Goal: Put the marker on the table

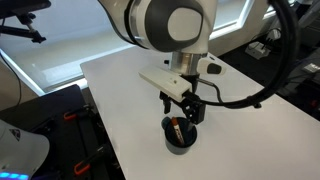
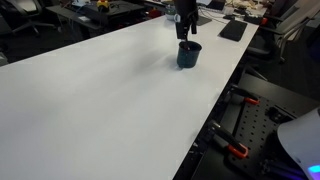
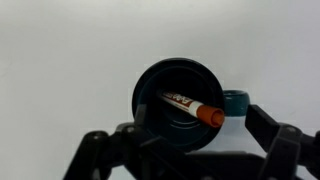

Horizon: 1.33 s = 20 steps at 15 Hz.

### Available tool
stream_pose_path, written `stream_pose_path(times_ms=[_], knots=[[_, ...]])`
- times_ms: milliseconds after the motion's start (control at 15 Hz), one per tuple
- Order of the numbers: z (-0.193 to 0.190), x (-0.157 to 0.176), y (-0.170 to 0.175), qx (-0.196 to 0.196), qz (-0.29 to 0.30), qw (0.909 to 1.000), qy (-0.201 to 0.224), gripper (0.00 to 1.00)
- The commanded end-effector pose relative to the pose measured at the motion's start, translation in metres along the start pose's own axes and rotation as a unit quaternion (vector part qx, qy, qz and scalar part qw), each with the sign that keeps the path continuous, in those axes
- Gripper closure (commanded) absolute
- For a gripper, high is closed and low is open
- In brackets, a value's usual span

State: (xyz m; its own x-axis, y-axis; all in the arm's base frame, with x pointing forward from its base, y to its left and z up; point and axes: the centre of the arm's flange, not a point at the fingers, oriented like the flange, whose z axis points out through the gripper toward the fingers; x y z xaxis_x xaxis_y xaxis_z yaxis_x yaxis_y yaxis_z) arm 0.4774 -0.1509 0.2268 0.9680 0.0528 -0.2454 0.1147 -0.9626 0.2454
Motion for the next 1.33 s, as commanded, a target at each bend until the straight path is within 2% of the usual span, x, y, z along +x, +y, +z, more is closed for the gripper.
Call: stream_pose_path(times_ms=[0,67,200,267,333,600,667,733,867,1267], knots=[[0.003,0.008,0.005,0.004,0.008,0.9999,-0.009,0.0],[0.004,0.01,0.005,0.003,0.012,0.9999,-0.01,0.05],[0.007,0.012,0.006,0.002,0.013,0.9998,-0.012,0.21],[0.008,0.013,0.006,0.001,0.014,0.9998,-0.012,0.22],[0.008,0.015,0.006,0.001,0.015,0.9998,-0.013,0.29],[0.01,0.017,0.006,0.0,0.015,0.9998,-0.016,0.03],[0.011,0.017,0.006,0.0,0.016,0.9997,-0.016,0.03],[0.011,0.018,0.005,0.0,0.017,0.9997,-0.016,0.21],[0.012,0.019,0.005,-0.002,0.016,0.9997,-0.016,0.31],[0.012,0.022,0.006,-0.003,0.018,0.9997,-0.015,0.78]])
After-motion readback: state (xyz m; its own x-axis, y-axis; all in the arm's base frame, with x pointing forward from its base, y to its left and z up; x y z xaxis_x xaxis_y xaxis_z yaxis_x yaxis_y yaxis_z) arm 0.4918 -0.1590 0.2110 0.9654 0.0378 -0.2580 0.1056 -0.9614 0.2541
